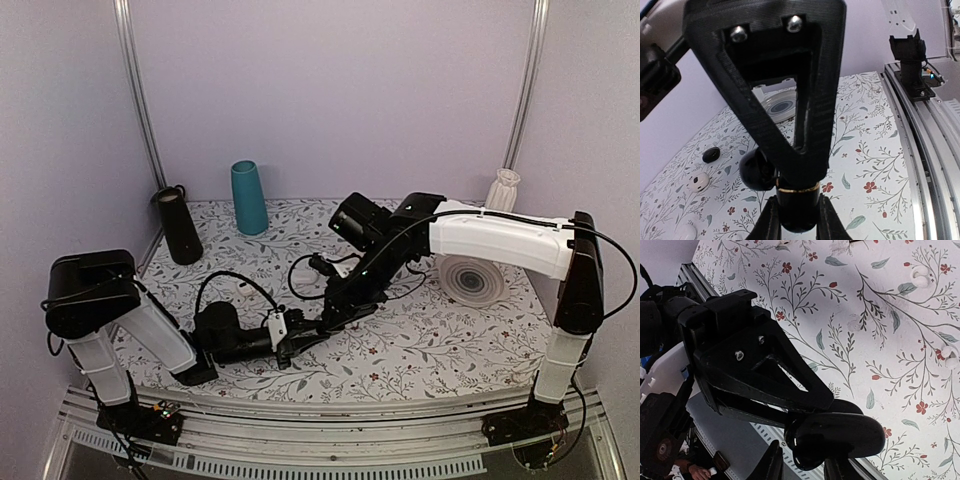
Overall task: Insert the wireless bluetooth earbuds into the charging case
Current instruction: Insert the left earbud into the left side groove of the charging case.
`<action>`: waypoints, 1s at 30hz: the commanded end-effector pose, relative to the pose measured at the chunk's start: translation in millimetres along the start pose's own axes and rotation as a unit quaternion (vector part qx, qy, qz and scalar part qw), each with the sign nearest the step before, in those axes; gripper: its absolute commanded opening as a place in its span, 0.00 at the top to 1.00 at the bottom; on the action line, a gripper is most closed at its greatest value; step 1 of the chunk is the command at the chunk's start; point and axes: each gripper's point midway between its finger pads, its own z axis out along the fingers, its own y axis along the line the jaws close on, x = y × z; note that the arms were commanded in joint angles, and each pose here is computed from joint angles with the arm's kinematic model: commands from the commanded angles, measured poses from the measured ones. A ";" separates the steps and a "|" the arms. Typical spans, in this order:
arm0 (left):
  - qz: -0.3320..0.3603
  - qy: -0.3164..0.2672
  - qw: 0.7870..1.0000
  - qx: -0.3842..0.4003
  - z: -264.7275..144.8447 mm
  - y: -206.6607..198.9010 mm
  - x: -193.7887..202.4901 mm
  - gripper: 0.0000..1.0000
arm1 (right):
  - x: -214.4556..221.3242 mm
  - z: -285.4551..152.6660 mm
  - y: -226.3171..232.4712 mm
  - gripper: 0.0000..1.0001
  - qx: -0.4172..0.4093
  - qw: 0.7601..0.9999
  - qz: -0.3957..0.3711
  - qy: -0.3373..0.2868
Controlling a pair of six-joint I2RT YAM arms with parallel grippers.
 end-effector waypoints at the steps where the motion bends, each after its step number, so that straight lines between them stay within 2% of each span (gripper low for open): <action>1: 0.011 -0.093 0.996 -0.003 7.7 1.8 -50.7 1.00 | -17.2 5.3 3.8 0.71 -0.006 1.000 -0.007 -0.022; 30: -0.019 -0.113 0.993 -0.019 1.5 11.3 -55.6 1.00 | -18.8 -18.5 -8.0 0.58 0.047 0.997 0.012 -0.052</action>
